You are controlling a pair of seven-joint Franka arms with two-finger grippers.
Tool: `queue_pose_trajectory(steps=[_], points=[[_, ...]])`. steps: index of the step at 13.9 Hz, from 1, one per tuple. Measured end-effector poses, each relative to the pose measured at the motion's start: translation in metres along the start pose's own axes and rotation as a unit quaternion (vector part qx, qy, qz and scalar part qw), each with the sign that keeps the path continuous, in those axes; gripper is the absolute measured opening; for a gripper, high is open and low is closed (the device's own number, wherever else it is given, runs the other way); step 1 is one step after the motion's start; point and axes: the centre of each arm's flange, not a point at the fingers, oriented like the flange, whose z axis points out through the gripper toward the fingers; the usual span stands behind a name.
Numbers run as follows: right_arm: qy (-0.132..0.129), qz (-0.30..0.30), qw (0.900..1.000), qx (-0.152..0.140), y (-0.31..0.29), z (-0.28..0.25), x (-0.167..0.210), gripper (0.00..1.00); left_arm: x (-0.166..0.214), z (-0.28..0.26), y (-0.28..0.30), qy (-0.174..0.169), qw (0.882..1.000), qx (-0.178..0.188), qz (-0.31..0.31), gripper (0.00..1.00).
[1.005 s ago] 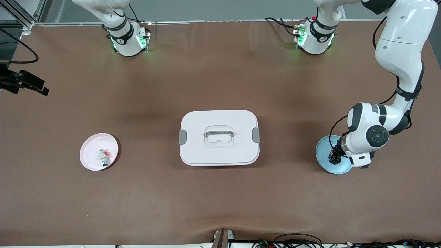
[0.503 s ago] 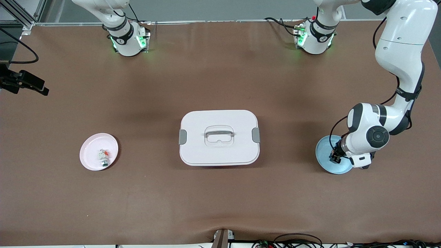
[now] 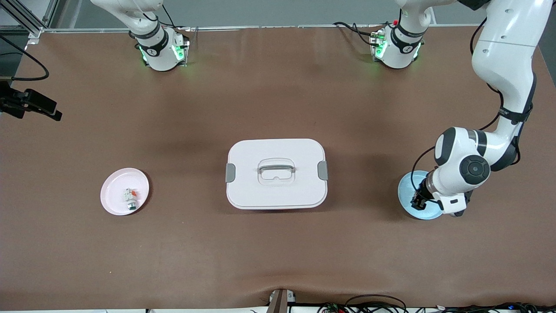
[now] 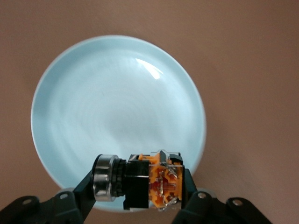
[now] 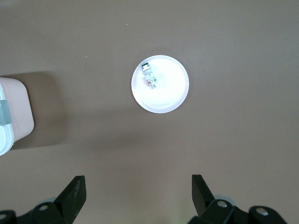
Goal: Transfer orange switch to right arm and place
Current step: 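Close the left gripper on the orange switch, then lift the orange switch and carry it above the white box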
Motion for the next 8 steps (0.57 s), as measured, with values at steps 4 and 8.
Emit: queue_pose_trajectory(steps=[4,8], points=[[-0.001,0.000,1.000,0.000,0.000,0.001,0.000,1.00,-0.069,-0.071,0.045,-0.018,0.999,-0.036,-0.022,0.73],[-0.010,0.002,1.000,0.001,0.000,0.003,-0.002,1.00,-0.123,-0.131,0.077,-0.093,0.990,-0.096,-0.048,0.73]])
